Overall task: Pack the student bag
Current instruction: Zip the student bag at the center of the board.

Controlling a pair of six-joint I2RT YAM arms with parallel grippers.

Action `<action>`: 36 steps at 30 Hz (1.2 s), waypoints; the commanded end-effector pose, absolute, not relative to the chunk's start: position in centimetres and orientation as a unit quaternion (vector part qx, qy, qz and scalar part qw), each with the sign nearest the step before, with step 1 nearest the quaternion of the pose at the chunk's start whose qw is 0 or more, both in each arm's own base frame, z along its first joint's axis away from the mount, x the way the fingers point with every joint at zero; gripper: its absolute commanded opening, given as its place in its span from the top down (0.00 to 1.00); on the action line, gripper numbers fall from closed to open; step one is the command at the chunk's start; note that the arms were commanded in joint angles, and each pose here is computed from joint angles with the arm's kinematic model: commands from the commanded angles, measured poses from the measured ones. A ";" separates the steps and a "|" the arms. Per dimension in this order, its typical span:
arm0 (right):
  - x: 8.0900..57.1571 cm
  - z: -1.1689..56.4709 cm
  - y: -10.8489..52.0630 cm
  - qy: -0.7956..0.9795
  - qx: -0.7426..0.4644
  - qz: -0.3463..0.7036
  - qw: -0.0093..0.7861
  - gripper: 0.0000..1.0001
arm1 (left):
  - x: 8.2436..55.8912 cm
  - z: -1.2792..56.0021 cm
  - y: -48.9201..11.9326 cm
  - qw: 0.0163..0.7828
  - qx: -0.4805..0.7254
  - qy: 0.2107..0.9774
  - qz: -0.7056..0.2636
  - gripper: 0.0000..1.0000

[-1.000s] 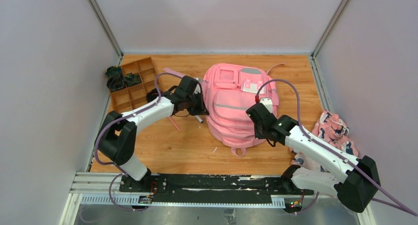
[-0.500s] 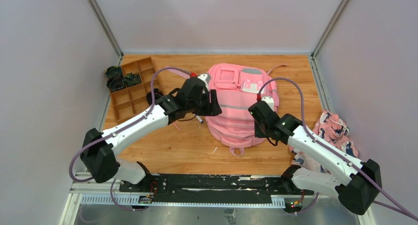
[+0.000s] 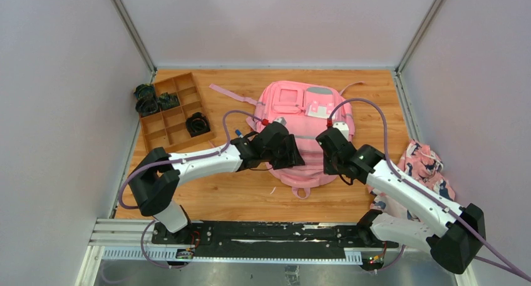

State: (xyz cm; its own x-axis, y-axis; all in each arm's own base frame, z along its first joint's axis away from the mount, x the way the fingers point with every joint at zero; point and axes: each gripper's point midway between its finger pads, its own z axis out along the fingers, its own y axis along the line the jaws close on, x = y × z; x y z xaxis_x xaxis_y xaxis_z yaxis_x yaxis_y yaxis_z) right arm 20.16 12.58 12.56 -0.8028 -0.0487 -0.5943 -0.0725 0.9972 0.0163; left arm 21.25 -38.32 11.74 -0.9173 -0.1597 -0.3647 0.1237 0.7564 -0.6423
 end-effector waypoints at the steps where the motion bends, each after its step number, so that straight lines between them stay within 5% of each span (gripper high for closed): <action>1: 19.8 13.5 12.2 0.948 -0.018 0.028 0.317 1.00 | 23.2 13.1 -38.6 0.236 -0.082 0.895 -0.369 0.44; 14: 19.5 13.3 12.3 0.949 -0.020 0.033 0.314 1.00 | 24.7 11.4 -39.0 0.241 -0.151 0.889 -0.359 0.43; 18: 19.2 13.0 12.4 0.950 -0.017 0.046 0.310 1.00 | 26.3 11.3 -36.9 0.264 -0.163 0.889 -0.337 0.68; 21: 19.2 12.7 12.1 0.949 -0.015 0.038 0.314 1.00 | 27.1 11.5 -35.2 0.274 -0.173 0.885 -0.333 1.00; 36: 21.3 13.0 7.3 0.946 0.041 -0.039 0.318 1.00 | 26.8 14.4 -29.6 0.329 -0.114 0.885 -0.310 1.00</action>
